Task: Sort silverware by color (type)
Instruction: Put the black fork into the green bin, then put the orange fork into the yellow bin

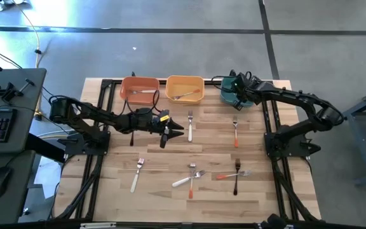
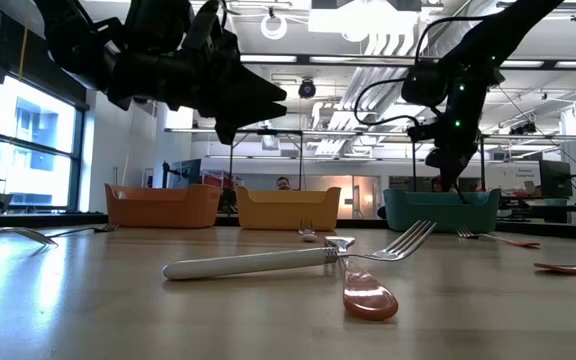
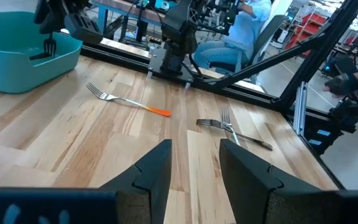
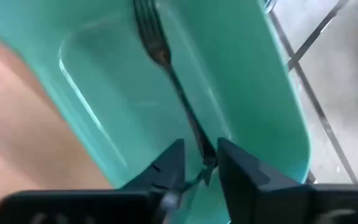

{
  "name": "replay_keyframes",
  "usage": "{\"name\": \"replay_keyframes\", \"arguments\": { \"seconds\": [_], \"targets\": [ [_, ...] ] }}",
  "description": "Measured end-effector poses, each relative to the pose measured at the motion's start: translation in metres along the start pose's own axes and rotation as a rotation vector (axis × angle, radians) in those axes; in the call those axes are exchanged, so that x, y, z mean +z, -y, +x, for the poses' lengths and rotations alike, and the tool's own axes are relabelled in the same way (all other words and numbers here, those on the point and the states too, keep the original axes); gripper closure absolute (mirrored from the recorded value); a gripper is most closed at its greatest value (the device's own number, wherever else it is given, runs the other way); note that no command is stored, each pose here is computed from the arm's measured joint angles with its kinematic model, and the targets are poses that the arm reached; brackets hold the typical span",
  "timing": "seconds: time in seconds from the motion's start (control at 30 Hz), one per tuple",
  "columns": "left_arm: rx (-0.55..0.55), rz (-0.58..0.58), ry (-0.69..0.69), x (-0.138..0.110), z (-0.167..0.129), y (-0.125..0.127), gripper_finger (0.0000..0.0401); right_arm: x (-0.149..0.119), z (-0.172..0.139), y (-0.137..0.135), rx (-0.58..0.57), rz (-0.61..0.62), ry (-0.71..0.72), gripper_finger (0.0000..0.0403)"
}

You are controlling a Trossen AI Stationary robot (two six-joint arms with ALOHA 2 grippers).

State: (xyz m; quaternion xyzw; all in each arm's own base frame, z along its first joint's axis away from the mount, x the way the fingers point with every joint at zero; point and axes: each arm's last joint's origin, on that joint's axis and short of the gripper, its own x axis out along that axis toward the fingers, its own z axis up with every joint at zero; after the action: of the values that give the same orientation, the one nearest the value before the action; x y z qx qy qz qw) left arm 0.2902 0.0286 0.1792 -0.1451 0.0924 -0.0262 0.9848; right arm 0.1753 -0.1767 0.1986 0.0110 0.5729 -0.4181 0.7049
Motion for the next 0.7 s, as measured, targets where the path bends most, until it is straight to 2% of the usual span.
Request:
{"name": "replay_keyframes", "arguments": {
  "seconds": [0.1, 0.2, 0.3, 0.5, 0.7],
  "targets": [
    [0.006, 0.018, -0.015, -0.001, 0.0, -0.001, 0.0274, 0.003, 0.0, 0.001, -0.029, 0.018, 0.029, 0.0289],
    [0.031, 0.027, -0.018, -0.001, -0.001, -0.007, 0.0274, 0.005, -0.001, 0.002, -0.03, 0.02, 0.053, 0.0285],
    [0.073, 0.03, -0.017, 0.001, -0.004, -0.018, 0.0274, 0.007, -0.001, 0.002, -0.019, 0.017, 0.065, 0.0306],
    [0.17, -0.04, 0.005, 0.006, -0.011, -0.041, 0.0274, 0.006, -0.001, -0.001, 0.078, 0.072, 0.071, 0.0389],
    [0.227, -0.116, -0.017, 0.005, -0.016, -0.056, 0.0275, 0.006, 0.0, -0.002, 0.215, 0.216, 0.072, 0.0391]
  ]
}}
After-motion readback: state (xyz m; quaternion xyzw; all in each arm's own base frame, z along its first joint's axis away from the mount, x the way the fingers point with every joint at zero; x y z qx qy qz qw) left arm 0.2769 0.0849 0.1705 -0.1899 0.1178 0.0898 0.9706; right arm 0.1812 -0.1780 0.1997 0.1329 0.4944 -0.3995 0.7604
